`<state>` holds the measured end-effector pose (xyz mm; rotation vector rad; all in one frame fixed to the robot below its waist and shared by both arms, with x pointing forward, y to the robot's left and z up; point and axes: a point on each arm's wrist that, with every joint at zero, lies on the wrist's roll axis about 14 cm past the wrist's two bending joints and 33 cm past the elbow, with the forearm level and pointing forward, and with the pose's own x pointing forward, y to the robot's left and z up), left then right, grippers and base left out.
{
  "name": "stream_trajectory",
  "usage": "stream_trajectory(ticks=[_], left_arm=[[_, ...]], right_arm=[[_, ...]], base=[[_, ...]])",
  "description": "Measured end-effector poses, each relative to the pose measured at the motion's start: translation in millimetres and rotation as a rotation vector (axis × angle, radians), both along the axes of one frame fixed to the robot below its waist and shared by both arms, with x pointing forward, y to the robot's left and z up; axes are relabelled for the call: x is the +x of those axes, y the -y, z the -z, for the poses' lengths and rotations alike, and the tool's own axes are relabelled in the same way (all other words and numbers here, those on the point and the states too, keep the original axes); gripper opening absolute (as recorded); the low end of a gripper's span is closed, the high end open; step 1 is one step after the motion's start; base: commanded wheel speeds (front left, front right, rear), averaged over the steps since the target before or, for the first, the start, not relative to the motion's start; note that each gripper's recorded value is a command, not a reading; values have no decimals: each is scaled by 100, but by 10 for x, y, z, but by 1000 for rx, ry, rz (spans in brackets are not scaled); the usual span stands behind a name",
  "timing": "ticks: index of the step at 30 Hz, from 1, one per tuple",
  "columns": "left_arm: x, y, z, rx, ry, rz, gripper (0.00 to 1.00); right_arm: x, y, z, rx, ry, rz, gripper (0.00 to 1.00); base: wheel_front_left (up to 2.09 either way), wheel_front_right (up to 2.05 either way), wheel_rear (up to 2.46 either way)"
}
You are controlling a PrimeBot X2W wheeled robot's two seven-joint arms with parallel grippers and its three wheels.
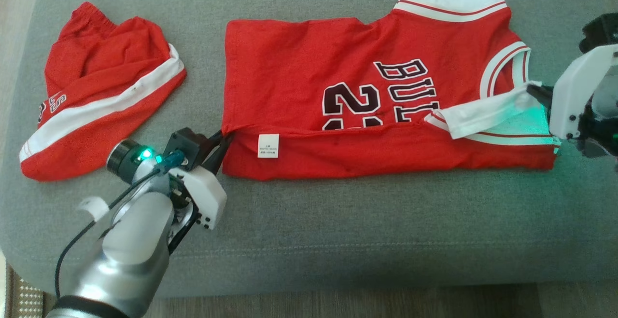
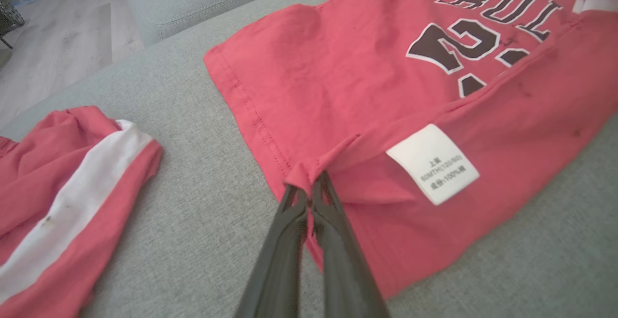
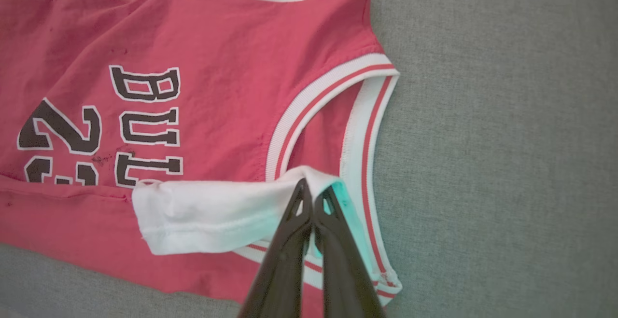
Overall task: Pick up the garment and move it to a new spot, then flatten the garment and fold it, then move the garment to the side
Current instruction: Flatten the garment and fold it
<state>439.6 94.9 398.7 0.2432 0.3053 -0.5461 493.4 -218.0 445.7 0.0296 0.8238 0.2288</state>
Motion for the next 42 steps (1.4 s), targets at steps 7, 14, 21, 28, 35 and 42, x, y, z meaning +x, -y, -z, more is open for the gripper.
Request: stream_trajectory(ticks=[7,14,21,28,35,42], left_arm=[[31,-1,66,6,-21,-15,100],[228,-93,-213,-75,58,-146,100],[347,-248,-906,-252,249,-305,100],[111,-382,-1323,-422,361,-425,100],[-148,-460,-1433,-495,398,-480,100],[-428,-340,-1089,-482,295,-475,100]], right_arm=[[92,25,26,21,37,25,100],[242,-11,-127,97,179,69,100],[382,-105,-622,148,458,69,100],[175,-136,-919,142,728,62,100],[-143,-226,-955,100,877,49,100],[-598,-359,-711,85,887,99,100]], base=[[0,0,0],[0,0,0],[0,0,0],[0,0,0],[0,0,0],[0,0,0]])
